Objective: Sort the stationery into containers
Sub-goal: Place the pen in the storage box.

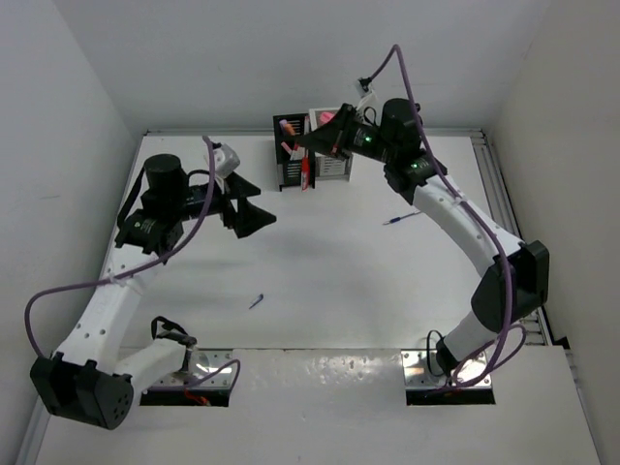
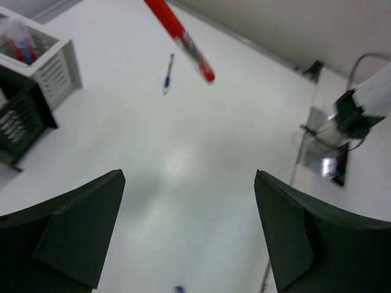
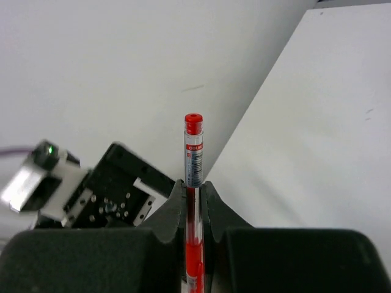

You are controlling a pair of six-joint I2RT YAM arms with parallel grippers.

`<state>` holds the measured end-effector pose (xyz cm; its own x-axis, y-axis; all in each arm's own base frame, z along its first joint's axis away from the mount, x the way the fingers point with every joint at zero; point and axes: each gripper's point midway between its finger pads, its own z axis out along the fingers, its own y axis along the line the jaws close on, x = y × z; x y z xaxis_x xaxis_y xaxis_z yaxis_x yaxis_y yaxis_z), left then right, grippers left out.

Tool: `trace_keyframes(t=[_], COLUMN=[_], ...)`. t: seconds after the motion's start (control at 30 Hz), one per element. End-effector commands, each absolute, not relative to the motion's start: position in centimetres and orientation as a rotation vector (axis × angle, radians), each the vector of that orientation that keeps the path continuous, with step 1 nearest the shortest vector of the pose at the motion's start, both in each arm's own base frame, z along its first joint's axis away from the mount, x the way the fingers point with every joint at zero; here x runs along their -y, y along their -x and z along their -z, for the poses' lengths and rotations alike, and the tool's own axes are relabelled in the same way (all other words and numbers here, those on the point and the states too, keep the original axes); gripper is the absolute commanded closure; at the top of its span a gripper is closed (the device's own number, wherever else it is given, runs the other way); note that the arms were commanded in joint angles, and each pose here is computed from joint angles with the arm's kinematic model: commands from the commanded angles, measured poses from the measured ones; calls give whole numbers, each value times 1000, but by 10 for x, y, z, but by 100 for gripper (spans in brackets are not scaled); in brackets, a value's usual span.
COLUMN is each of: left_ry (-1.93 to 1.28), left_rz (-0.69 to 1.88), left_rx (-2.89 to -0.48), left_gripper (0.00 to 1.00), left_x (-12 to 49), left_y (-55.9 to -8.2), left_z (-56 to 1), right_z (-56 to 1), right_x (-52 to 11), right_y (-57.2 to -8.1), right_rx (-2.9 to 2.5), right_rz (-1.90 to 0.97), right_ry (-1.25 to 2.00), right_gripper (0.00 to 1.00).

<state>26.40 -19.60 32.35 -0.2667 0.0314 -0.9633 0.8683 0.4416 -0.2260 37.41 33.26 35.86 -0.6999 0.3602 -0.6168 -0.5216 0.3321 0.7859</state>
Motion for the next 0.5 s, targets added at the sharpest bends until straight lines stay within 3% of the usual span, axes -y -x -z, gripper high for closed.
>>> trace_keyframes(t=[0.0, 0.2, 0.47], left_ry=[-1042, -1362, -1622], left_rz=[579, 129, -57], left_rx=[-1461, -952, -577], left_gripper=[8, 16, 14], left_x=[169, 169, 196], left_y=[-265, -253, -235], left_z=[-324, -364, -347], right_z=[-376, -312, -301], right_x=[-324, -331, -348], right_y=[-373, -333, -297], right_rx=[-1862, -2129, -2174], right_rz=[-1568, -1641, -1772], right_ry=[16, -81, -32], right_gripper=[100, 100, 100])
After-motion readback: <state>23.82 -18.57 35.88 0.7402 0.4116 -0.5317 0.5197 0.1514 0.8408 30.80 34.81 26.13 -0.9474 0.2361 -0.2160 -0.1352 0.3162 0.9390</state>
